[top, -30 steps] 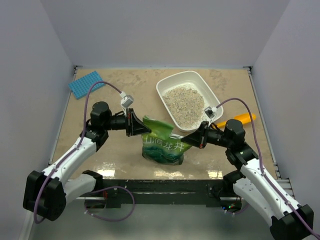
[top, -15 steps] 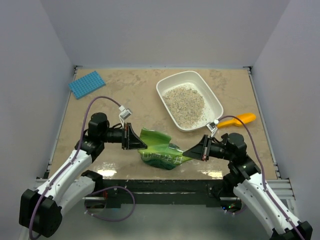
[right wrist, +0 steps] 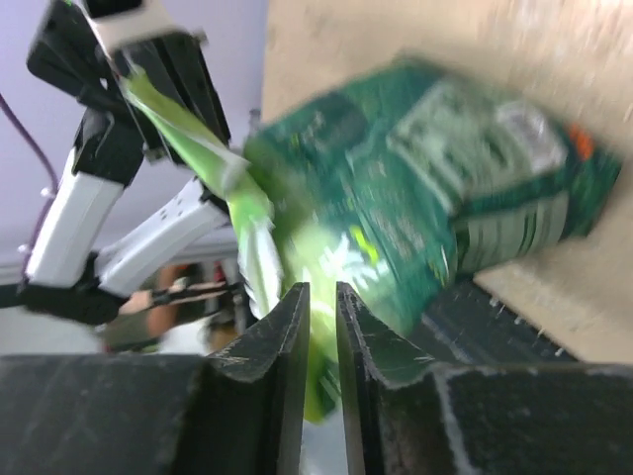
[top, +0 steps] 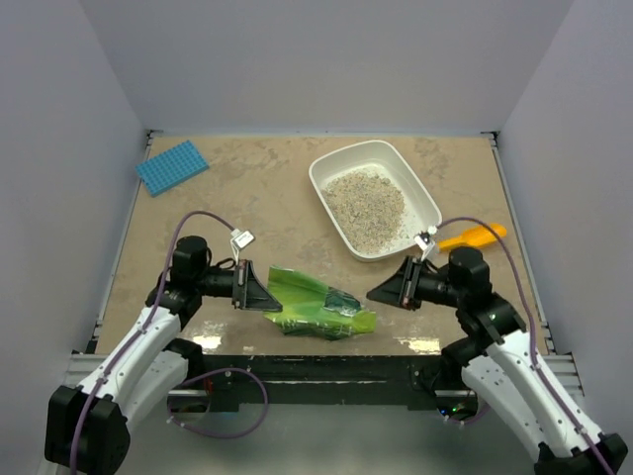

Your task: Fill the litter box with clean litter

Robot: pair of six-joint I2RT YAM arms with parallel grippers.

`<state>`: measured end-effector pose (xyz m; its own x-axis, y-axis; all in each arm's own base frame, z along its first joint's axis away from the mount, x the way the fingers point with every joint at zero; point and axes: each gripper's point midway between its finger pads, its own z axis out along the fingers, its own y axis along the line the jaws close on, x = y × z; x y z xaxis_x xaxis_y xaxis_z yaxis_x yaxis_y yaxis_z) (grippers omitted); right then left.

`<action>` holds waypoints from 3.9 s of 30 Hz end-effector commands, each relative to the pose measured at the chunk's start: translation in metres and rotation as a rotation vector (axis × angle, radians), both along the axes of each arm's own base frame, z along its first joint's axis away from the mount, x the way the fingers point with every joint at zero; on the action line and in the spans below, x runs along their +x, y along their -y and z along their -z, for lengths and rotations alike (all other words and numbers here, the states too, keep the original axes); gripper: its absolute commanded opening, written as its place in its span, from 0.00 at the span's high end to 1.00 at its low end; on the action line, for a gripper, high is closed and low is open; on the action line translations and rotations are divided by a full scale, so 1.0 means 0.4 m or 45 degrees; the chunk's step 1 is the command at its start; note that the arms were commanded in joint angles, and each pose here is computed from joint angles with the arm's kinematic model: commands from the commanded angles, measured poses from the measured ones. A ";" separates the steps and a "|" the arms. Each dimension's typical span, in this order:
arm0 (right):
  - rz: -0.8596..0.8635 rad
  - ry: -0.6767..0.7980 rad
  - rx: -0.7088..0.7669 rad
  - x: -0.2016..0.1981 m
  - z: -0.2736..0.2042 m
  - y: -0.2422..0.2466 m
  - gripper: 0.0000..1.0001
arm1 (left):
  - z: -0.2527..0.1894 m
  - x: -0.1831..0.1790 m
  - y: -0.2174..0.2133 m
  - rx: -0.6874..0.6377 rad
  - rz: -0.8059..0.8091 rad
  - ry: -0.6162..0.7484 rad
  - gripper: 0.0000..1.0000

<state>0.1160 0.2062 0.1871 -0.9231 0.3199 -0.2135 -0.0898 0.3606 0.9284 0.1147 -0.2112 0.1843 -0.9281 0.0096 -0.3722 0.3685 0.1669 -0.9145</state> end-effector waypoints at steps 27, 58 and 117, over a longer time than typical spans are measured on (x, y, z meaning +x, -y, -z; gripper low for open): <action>-0.771 1.290 -0.930 -0.054 -0.146 -0.333 0.40 | 0.054 0.056 0.003 0.132 -0.018 -0.197 1.00; -0.915 1.411 -1.282 -0.070 0.000 -0.297 0.41 | 0.062 0.054 0.006 0.160 0.000 -0.232 1.00; -0.882 0.812 -0.925 -0.102 -0.019 -0.189 1.00 | -0.219 0.008 0.101 -0.066 0.247 1.598 0.36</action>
